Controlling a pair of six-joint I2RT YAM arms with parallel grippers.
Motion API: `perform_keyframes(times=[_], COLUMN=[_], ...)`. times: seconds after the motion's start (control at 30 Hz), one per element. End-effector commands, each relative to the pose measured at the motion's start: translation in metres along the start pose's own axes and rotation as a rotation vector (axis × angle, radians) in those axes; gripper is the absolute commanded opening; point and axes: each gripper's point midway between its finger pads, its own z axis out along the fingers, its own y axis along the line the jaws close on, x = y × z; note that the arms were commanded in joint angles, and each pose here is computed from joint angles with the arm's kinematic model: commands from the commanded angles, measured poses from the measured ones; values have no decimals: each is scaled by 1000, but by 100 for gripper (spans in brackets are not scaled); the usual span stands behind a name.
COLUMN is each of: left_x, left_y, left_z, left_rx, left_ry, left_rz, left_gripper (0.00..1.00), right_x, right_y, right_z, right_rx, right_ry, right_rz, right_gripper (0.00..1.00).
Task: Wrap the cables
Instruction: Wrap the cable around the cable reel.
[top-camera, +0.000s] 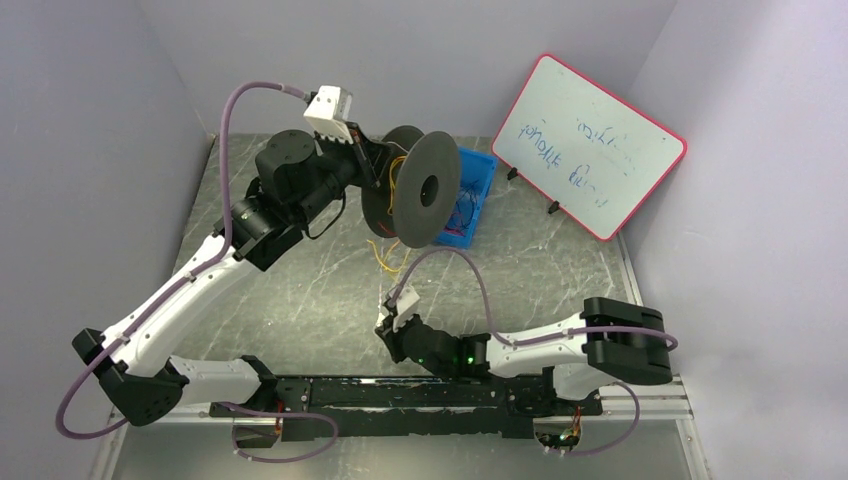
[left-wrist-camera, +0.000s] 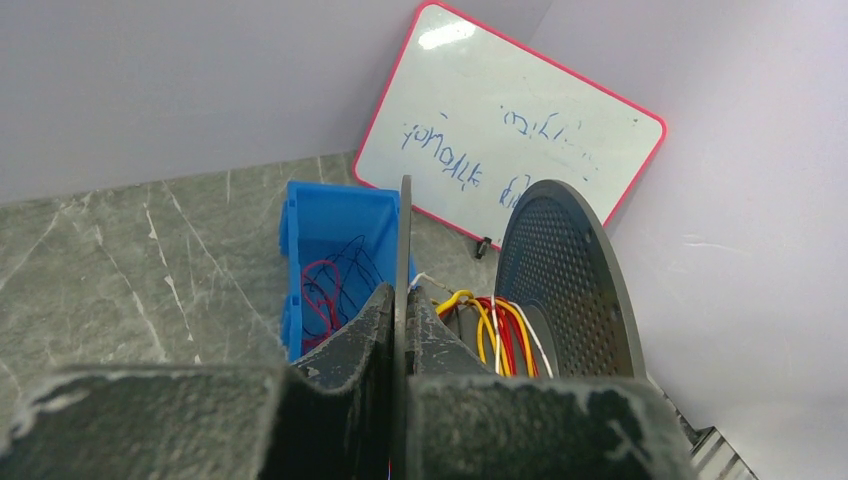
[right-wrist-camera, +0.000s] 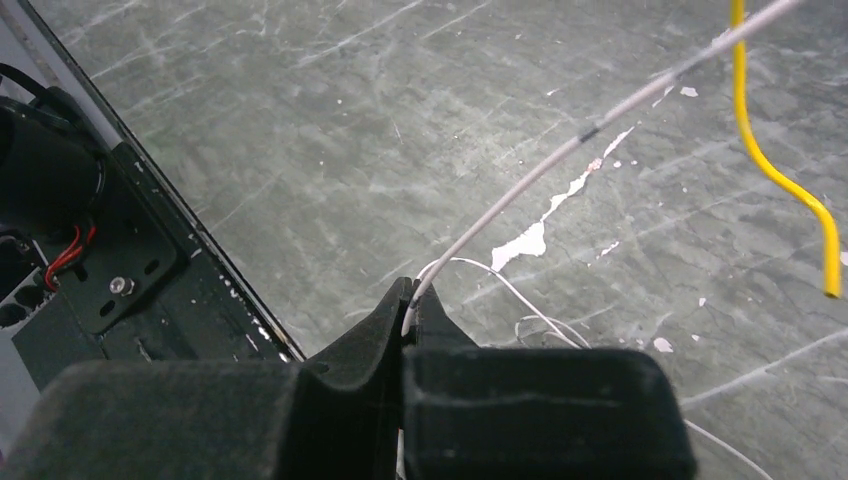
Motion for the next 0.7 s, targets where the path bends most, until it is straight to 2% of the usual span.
perform_keyframes(times=[0.0,0.13,0.67], left_x=[-42,-38,-27], left_y=[-18,-16,-17], left_z=[-5,-4,-12], left_rx=[77,69,96], left_ry=[-153,-147,-118], left_rz=[-58,-60,-62], left_gripper=[7,7,7], right_x=[-13,-14,18], right_y=[9,11,-35], right_z=[8,13,15], right_rx=[11,25,281], right_ry=[-31,-26,6], right_rz=[15,12,112], right_gripper=[0,0,0])
